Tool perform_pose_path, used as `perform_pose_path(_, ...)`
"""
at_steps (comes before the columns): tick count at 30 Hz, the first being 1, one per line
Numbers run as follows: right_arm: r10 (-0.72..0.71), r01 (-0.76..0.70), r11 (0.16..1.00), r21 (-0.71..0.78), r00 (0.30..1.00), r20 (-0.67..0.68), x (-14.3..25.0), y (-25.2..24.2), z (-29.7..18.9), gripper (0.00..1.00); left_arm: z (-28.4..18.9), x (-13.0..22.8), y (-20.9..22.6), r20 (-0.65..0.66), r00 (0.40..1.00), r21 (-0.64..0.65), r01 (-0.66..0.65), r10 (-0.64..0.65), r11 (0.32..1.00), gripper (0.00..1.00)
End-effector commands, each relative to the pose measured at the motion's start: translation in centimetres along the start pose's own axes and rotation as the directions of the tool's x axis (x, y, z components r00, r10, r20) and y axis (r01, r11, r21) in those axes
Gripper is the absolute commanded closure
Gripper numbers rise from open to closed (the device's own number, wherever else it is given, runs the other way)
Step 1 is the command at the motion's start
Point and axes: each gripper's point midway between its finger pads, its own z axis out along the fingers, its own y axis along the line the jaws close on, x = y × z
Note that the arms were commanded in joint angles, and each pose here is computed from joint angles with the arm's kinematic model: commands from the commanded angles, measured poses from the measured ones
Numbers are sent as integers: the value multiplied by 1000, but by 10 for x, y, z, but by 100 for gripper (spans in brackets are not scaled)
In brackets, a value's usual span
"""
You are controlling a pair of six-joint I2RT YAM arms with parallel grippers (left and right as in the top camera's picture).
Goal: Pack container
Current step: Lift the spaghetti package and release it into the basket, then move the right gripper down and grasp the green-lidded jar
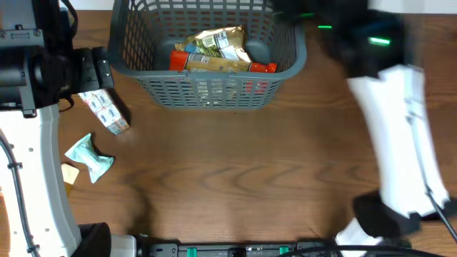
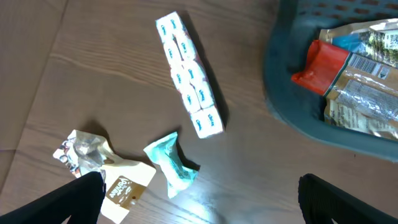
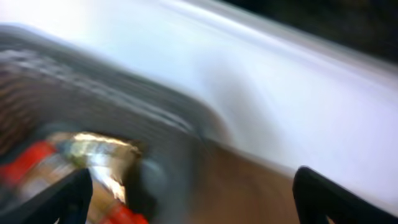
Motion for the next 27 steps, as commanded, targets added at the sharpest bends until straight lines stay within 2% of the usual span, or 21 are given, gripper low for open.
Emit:
perform_pose_path(1, 479, -447, 828, 338, 878, -14, 47, -106, -34, 10, 2, 1, 0, -10, 1000, 4, -4, 4, 1000, 1)
perform_pose_path(3, 623, -549, 705, 450, 782, -22, 83, -143, -53, 6, 2, 2, -3, -12, 1000, 23, -4, 4, 1000, 1)
perform_pose_path(6, 761, -612, 533, 584, 648, -17, 133, -189, -80, 1, 2, 2, -3, -11, 1000, 22, -4, 4, 1000, 1)
perform_pose_path(9, 837, -627, 431, 649, 547, -27, 170, -214, -99, 1, 2, 2, -3, -11, 1000, 22, -4, 4, 1000, 1)
perform_pose_path(14, 918, -632, 314, 709, 394, -55, 225, -234, -111, 1, 2, 2, -3, -11, 1000, 22, -4, 4, 1000, 1)
perform_pose_path(17, 950, -602, 269, 752, 294, -104, 267, -234, -105, 1, 2, 2, -3, -11, 1000, 22, -4, 4, 1000, 1)
perform_pose_path(21, 960, -555, 272, 786, 218, -178, 318, -223, -80, 1, 2, 2, -3, -11, 1000, 22, -4, 4, 1000, 1)
perform_pose_path(27, 954, -543, 301, 784, 178, -243, 383, -207, -38, 1, 2, 2, -3, -12, 1000, 22, -4, 4, 1000, 2)
